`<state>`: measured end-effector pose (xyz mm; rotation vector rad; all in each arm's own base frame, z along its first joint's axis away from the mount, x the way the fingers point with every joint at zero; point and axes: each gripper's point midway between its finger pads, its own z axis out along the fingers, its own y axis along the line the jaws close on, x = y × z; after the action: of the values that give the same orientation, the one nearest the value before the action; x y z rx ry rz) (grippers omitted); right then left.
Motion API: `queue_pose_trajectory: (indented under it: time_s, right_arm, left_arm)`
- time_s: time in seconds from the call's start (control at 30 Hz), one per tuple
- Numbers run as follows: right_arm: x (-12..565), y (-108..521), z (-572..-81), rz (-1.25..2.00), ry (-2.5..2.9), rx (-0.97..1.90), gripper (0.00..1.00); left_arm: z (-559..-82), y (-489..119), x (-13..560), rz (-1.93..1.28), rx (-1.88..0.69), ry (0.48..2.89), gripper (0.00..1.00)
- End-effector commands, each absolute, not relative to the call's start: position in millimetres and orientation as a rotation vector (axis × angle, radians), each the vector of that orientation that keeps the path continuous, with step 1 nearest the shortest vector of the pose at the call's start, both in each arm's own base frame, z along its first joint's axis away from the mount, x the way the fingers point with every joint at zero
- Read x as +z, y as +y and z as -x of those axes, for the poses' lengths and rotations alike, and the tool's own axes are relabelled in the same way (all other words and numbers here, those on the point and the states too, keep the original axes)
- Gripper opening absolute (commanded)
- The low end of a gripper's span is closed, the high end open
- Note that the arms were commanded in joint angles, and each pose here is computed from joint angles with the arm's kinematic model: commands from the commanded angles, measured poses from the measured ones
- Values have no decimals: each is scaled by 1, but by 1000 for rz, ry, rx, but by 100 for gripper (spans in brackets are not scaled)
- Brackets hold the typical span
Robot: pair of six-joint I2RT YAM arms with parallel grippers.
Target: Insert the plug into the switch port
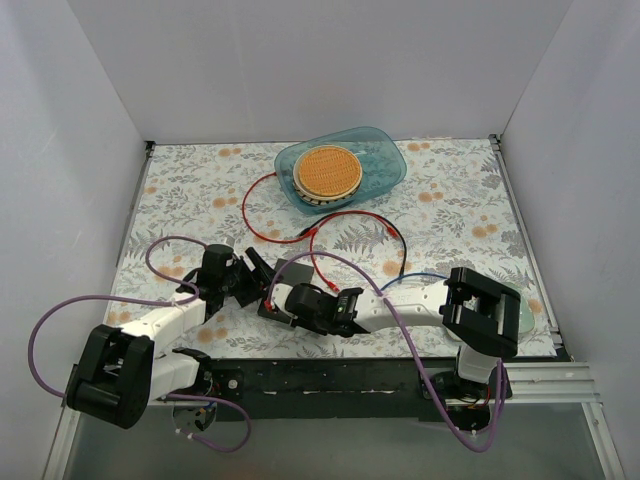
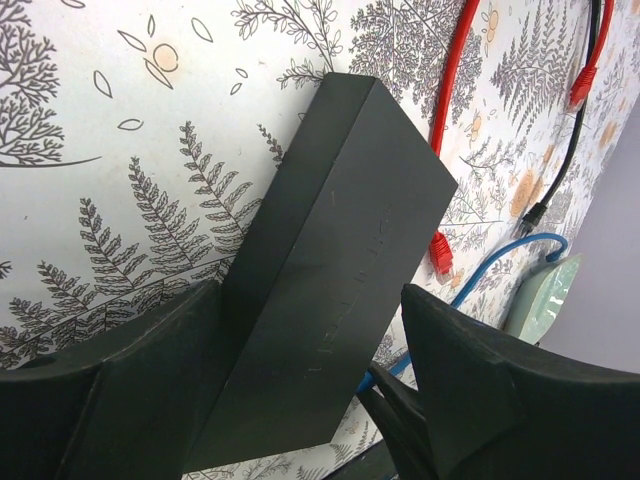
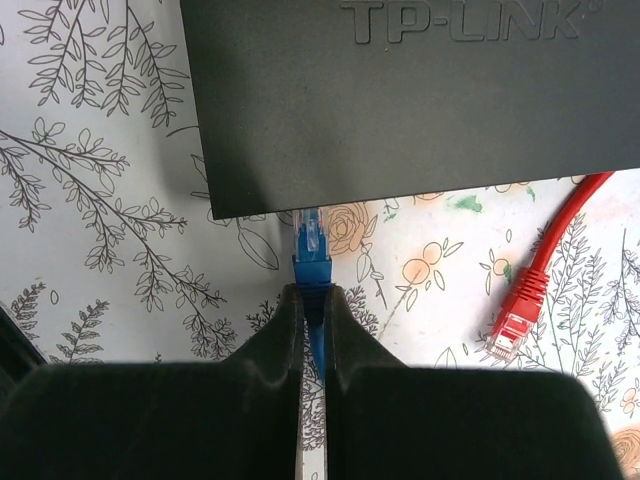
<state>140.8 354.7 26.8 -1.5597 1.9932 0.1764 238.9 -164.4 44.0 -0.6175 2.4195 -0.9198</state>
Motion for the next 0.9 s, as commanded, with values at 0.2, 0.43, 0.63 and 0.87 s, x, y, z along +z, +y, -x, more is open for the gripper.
queue_pose_trajectory:
  time_s: [0.2,0.43,0.63,0.87]
  right_arm:
    - [62,384,-142,1306,1876,354,1]
    - [69,386,-139,1229,1837,430,1]
    - [64,388,-135,1247,1834,419,1]
    - [62,385,-136,1243,1835,410,1]
  left_arm:
    - [-214,-167,33,667,-966,2489,72]
    - [-212,-172,35,685,-1016,2479,72]
    - [-216,-172,41,706,-1035,2446,72]
    - [-219,-172,44,712,-1034,2431,68]
